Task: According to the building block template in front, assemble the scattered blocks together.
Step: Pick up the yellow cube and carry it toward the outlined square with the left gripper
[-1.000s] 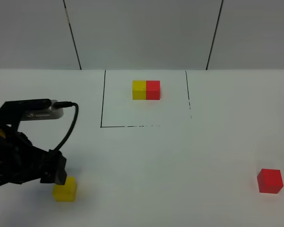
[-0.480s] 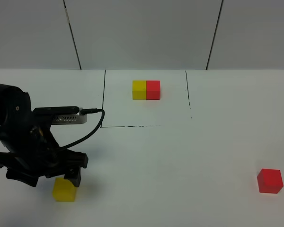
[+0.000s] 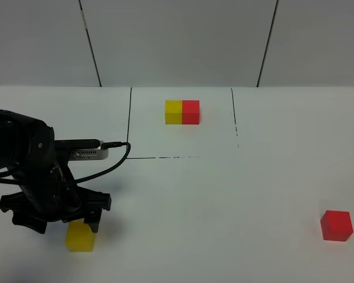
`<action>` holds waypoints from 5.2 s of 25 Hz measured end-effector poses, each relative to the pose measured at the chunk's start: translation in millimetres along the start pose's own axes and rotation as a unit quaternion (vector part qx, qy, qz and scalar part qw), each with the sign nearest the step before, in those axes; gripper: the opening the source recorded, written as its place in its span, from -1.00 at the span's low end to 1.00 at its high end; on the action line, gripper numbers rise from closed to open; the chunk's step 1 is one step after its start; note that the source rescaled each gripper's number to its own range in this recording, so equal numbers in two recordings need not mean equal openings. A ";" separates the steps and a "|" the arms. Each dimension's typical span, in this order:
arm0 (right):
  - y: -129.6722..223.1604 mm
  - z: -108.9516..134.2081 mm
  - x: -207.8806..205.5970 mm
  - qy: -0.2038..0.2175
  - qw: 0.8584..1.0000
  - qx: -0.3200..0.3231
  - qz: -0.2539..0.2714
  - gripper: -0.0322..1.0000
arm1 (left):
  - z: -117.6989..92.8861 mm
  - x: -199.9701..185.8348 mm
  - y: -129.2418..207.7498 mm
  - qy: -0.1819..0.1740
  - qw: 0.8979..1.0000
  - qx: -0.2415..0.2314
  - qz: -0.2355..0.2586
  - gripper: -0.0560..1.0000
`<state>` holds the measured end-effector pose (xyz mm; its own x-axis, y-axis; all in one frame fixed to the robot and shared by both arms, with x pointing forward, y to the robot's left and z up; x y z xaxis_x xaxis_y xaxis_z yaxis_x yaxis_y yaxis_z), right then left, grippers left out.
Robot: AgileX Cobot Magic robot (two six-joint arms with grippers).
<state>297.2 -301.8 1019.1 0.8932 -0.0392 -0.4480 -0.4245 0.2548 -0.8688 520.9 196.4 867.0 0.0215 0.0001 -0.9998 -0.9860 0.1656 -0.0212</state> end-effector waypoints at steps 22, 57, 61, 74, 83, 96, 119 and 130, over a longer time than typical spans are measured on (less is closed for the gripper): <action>0.0 0.0 0.0 0.000 1.000 0.000 0.000 0.63 | -6.9 56.2 -7.9 0.009 0.999 -0.013 0.031 0.88; 0.0 0.0 0.0 0.000 1.000 0.000 0.000 0.63 | -10.7 57.0 2.6 0.015 0.996 -0.021 0.084 -0.89; 0.0 0.0 0.0 0.000 1.000 0.000 0.000 0.63 | -15.4 51.3 -7.6 0.029 0.996 0.029 0.076 -0.89; 0.0 0.0 0.0 0.000 1.000 0.000 0.000 0.63 | -24.6 -35.1 -98.0 0.004 0.932 0.354 -0.077 -0.89; 0.0 0.0 0.0 0.000 1.000 0.000 0.000 0.63 | -43.3 -90.5 -125.5 0.005 0.889 0.437 -0.135 -0.89; 0.0 0.0 0.0 0.000 1.000 0.000 0.000 0.63 | -105.7 -66.0 -134.9 -0.019 0.811 0.577 -0.094 -0.89; 0.0 0.0 0.0 0.000 1.000 0.000 0.000 0.63 | -195.9 46.7 -143.6 -0.016 0.694 0.720 0.001 -0.89; 0.0 0.0 0.0 0.000 1.000 0.000 0.000 0.63 | -197.1 59.5 -143.3 -0.015 0.686 0.727 0.006 -0.89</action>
<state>297.2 -301.8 1019.1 0.8932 -0.0392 -0.4480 -0.4245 0.2548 -0.8688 630.8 -21.7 809.9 0.0391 0.0270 -0.9989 0.2223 0.9744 0.0350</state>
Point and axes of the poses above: a point on each arm's last joint axis where the gripper is mounted, x pointing out along that axis toward the gripper, z along the wrist's bending axis when the last joint is at zero, y = z × x, the point moved 7 cm from there along x, pointing out along that axis toward the gripper, and after that the axes turned 8 degrees about x, right-handed, at the moved point
